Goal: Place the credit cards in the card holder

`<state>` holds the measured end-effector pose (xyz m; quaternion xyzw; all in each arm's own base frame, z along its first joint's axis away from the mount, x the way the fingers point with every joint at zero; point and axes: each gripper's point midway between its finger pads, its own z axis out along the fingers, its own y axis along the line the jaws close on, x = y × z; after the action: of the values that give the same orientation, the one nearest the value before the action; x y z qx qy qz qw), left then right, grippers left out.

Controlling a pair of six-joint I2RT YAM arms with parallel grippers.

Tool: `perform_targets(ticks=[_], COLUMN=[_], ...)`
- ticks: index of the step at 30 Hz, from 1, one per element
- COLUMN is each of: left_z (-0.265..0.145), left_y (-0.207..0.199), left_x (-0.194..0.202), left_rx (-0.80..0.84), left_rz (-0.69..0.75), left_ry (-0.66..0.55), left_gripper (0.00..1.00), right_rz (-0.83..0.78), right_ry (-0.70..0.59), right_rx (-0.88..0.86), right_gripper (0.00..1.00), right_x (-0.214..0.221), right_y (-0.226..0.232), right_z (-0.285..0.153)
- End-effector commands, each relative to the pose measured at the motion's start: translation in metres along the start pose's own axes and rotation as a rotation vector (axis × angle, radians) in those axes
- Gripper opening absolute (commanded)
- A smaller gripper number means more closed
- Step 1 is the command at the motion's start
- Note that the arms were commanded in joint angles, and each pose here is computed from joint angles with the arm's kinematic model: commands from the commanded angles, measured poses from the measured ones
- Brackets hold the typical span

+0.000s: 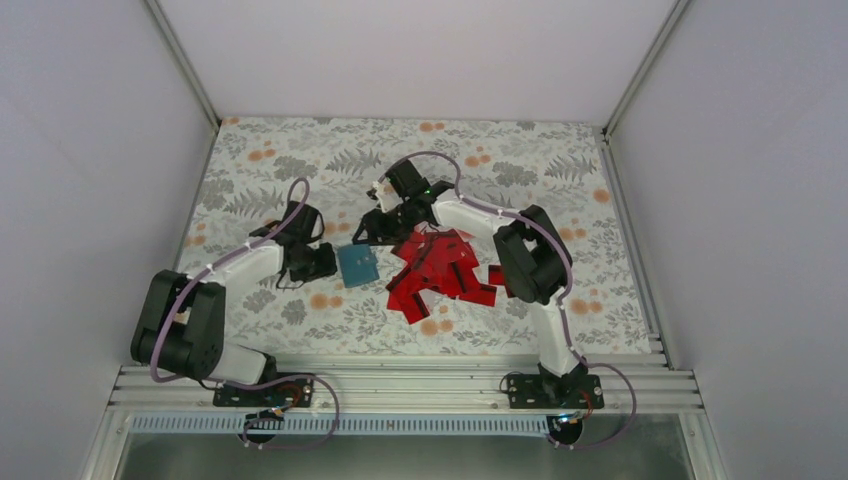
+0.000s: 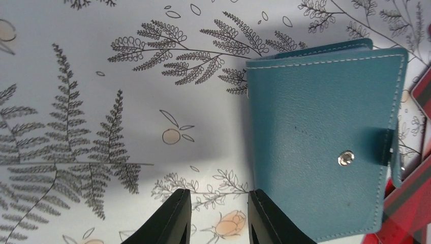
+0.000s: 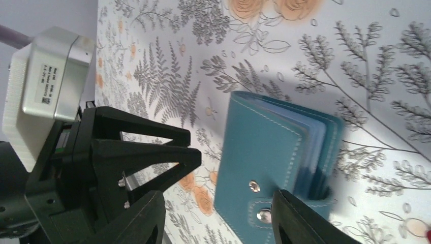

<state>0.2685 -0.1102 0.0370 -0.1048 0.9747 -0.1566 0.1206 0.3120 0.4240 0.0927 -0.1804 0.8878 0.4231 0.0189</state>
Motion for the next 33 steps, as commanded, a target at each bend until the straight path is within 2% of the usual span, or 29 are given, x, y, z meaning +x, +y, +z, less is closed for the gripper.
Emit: perform_targets(ticks=[1,8,23,33], left_z=[0.008,0.015,0.02,0.02], left_y=[-0.003,-0.004,-0.008,-0.009], left_x=[-0.007,-0.009,-0.013,-0.013], left_rx=[0.017,0.017,0.028,0.03], left_rz=[0.037,0.052,0.062,0.061], left_ry=[-0.007,0.008,0.021,0.023], left_gripper=[0.29,0.29,0.28,0.28], right_rz=[-0.022,-0.008,-0.026,-0.017], right_ry=[0.039,0.051,0.089,0.094], right_rx=[0.011,0.01,-0.087,-0.076], right_gripper=[0.54,0.56,0.58,0.58], right_x=[0.006,0.008,0.013,0.014], right_y=[-0.016,-0.03,-0.022,-0.03], right_z=[0.003,0.012,0.022,0.028])
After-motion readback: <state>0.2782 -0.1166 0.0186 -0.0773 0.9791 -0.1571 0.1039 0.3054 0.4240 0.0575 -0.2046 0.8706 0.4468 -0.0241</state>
